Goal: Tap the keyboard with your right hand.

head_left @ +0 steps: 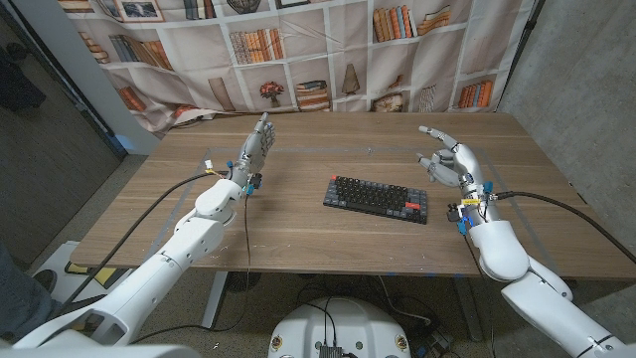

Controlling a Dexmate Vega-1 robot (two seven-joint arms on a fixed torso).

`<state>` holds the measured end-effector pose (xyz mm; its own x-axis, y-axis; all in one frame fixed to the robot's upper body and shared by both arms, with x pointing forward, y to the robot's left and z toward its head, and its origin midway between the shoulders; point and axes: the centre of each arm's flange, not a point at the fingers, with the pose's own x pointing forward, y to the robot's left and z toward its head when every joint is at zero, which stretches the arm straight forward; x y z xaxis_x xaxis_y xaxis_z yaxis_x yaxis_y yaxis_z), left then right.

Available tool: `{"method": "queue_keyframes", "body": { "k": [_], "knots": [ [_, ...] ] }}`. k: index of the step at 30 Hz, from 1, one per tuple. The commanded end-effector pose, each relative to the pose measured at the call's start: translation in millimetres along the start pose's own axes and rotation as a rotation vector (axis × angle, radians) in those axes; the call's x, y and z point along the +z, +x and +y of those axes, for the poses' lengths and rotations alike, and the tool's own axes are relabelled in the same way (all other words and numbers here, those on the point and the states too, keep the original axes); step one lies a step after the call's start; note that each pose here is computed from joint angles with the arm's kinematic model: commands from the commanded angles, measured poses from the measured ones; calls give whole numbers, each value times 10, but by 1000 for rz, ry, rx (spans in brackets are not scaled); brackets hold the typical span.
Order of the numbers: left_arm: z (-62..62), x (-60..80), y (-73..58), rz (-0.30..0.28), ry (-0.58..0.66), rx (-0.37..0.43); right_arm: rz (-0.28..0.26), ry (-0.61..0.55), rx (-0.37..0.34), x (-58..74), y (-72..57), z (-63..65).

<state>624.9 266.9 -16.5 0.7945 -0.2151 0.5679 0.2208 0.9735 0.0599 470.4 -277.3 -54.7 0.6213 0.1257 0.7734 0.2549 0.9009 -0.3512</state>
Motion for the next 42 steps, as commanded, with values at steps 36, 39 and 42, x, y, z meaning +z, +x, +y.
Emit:
{"method": "queue_keyframes", "body": {
  "k": [36,39,42],
  "knots": [
    [-36,35,-129,-34,-13,25,100,-633,268,459,167,356],
    [-37,41,-151,-37,-13,28,145,-673,310,479,188,375],
    [-27,43,-178,-37,-12,31,208,-729,335,504,212,395]
  ]
}}
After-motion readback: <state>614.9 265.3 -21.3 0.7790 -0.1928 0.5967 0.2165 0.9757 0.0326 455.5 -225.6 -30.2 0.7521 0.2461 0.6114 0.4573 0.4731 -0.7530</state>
